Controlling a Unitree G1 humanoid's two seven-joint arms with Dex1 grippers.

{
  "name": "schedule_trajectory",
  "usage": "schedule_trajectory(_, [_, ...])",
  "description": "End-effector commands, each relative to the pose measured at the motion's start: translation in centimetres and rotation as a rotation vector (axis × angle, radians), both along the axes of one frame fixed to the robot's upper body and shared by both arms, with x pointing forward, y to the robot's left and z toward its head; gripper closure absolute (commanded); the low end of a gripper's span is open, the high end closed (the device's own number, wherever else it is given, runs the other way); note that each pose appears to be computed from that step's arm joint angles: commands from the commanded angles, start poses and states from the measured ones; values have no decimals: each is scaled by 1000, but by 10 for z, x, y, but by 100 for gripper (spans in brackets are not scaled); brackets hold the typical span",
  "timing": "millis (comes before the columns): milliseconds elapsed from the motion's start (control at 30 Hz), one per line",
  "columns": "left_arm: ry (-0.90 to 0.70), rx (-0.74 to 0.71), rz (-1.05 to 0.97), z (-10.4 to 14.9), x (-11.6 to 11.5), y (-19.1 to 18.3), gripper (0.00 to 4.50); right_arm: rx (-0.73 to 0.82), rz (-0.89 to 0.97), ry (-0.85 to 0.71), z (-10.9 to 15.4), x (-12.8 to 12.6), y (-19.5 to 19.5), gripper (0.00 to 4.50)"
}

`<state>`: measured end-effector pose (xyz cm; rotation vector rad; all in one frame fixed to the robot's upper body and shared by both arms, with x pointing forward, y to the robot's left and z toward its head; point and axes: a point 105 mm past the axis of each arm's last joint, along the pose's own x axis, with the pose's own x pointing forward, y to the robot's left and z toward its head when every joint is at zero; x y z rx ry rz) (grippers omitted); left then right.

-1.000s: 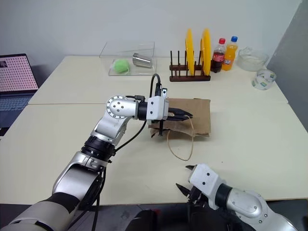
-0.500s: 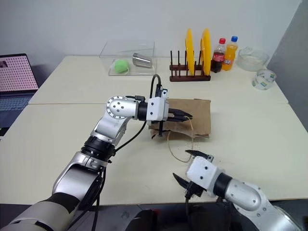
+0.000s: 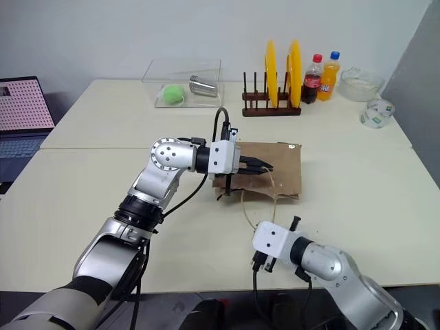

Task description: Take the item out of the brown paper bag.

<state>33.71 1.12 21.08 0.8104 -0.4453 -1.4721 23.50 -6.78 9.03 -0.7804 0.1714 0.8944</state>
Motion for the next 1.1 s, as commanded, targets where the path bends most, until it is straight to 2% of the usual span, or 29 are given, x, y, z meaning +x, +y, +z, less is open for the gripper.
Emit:
schedule_trajectory(33, [-55,-69,39,31,8,-4,450,-62,23,-18,-5,-2,3,447])
schedule_trajectory(200, [-53,-127,127,54,28,-4,450,-233,38,-12,-26,-3,-8,447])
schedule_trajectory(567, [-86,-181,261,85,60,5,450,-279,37,30,-39,-5,-7,447])
schedule_trajectory(733, [-93,-210,285,96,65,7,450,-285,47,35,-41,-7,-7,447])
schedule_trajectory(900, [-87,-229,278,102,66,7,450,-221,-23,13,-31,2,-8,447])
schedule_trajectory(1000, [-78,-211,239,95,61,4,450,-155,-99,-44,-18,15,-9,384])
schedule_trajectory(1100, [-68,-204,215,92,57,2,450,-96,-131,-61,-10,17,-7,286])
